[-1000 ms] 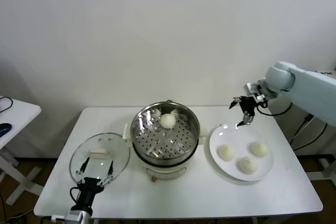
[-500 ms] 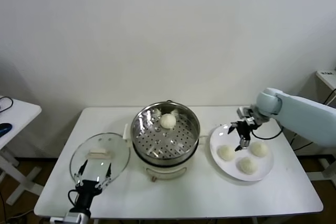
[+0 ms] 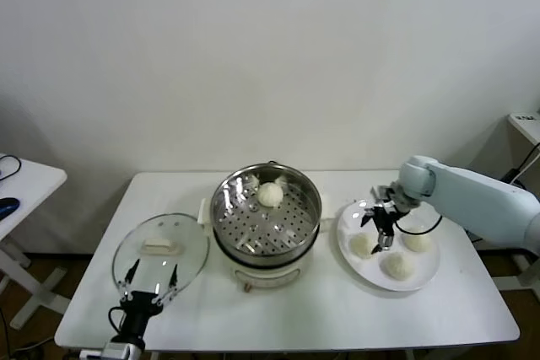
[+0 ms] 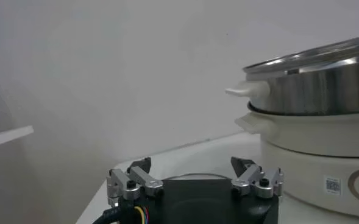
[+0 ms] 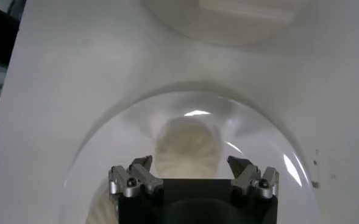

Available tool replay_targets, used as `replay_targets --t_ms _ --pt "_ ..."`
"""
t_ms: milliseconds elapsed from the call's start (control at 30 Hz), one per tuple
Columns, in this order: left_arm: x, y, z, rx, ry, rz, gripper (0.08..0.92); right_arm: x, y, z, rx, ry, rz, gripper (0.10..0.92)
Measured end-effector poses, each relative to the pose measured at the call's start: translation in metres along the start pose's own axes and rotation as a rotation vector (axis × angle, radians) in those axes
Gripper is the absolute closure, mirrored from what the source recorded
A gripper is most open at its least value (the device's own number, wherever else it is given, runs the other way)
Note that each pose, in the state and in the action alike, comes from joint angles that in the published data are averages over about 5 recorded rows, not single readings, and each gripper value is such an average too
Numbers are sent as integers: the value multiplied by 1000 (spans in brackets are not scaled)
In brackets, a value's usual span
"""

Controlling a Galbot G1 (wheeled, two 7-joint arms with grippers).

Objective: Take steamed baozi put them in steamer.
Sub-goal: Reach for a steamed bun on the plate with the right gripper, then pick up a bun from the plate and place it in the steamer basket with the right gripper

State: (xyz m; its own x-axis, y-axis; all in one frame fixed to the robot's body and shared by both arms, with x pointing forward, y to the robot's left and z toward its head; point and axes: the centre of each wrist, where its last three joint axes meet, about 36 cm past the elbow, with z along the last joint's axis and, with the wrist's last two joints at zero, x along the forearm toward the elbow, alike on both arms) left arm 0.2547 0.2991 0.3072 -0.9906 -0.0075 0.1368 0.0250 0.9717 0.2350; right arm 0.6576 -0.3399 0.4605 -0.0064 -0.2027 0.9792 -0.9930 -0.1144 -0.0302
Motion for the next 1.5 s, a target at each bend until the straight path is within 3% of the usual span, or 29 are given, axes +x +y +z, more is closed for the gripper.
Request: replay_targets --t_ms 900,1500 --pt "0 1 2 -1 3 -4 177 -17 -5 0 19 22 -6 203" --pt "-1 1 1 2 5 -9 177 -13 -7 1 17 9 13 299"
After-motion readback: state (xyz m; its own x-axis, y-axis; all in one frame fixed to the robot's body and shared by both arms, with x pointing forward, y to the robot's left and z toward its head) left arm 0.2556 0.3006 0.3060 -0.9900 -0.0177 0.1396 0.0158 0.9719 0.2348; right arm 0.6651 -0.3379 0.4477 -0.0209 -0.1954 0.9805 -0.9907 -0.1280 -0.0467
